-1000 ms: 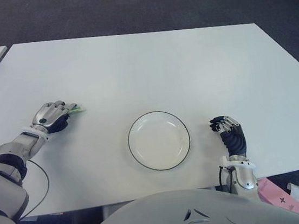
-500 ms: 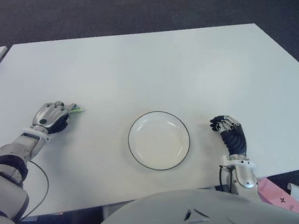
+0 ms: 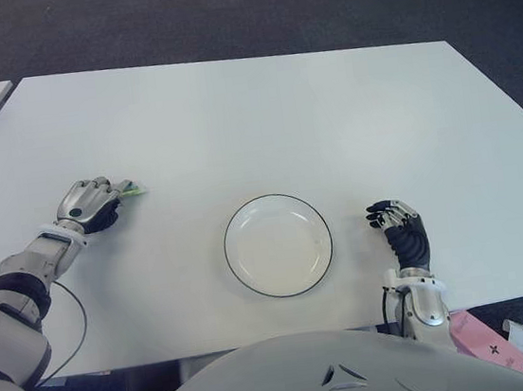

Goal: Put the toothpaste on the table into the plate.

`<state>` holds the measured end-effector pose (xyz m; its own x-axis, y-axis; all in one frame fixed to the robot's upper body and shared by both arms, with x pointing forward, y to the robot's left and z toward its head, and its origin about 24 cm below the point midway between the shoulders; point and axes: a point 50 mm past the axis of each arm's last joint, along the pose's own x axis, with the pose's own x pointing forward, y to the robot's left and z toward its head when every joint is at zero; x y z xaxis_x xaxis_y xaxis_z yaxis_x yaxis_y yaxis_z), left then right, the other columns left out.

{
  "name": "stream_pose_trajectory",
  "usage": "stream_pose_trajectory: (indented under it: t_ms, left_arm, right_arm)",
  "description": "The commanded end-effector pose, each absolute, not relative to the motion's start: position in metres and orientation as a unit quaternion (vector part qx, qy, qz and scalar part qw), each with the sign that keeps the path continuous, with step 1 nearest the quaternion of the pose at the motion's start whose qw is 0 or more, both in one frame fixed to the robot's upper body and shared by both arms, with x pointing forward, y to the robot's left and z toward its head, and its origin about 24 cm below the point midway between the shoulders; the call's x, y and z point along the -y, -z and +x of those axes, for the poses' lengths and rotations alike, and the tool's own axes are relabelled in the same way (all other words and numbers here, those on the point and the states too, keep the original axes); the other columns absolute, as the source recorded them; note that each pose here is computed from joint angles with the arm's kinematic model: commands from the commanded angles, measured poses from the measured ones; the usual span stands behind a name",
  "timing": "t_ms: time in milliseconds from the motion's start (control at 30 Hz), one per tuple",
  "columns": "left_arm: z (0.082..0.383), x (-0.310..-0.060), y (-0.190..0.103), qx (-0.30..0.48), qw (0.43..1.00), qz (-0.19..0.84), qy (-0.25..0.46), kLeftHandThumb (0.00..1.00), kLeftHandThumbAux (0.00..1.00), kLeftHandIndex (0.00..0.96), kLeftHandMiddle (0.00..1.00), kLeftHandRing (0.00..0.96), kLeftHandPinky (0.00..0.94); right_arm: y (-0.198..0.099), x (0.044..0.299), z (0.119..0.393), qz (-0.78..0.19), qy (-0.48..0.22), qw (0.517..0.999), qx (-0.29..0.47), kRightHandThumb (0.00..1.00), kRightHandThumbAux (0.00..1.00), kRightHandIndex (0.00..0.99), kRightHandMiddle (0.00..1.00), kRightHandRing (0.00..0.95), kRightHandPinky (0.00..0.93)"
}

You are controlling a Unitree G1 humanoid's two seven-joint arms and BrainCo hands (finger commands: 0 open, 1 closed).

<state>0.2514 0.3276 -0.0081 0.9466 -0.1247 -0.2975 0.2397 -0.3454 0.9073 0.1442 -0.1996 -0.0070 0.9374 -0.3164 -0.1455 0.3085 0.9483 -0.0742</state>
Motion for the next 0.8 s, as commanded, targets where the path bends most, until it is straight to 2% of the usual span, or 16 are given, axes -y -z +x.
stream_pose_trajectory:
  t_ms: [33,167,367,800]
  left_arm:
    - [0.245,-0.32,0.02,-0.059,0.6,0.781,0.165,0.849,0.668,0.402,0.559,0.863,0.868]
    - [0.251,-0.318,0.015,-0.053,0.619,0.77,0.149,0.848,0.669,0.4,0.557,0.859,0.858]
    - [0.272,-0.303,-0.022,0.004,0.647,0.752,0.126,0.848,0.67,0.397,0.553,0.865,0.873]
    - [0.272,-0.261,-0.064,0.103,0.688,0.712,0.09,0.849,0.67,0.398,0.553,0.873,0.868]
  right_arm:
    - [0.011,0.198,0.146,-0.031,0.154,0.985,-0.077,0.71,0.728,0.429,0.488,0.477,0.456]
    - [0.011,0.198,0.147,-0.033,0.151,0.985,-0.076,0.71,0.729,0.43,0.489,0.477,0.453]
    - [0.014,0.197,0.15,-0.024,0.154,0.984,-0.083,0.71,0.729,0.429,0.489,0.483,0.469]
    - [0.015,0.193,0.156,-0.019,0.148,0.986,-0.074,0.71,0.727,0.429,0.485,0.477,0.465]
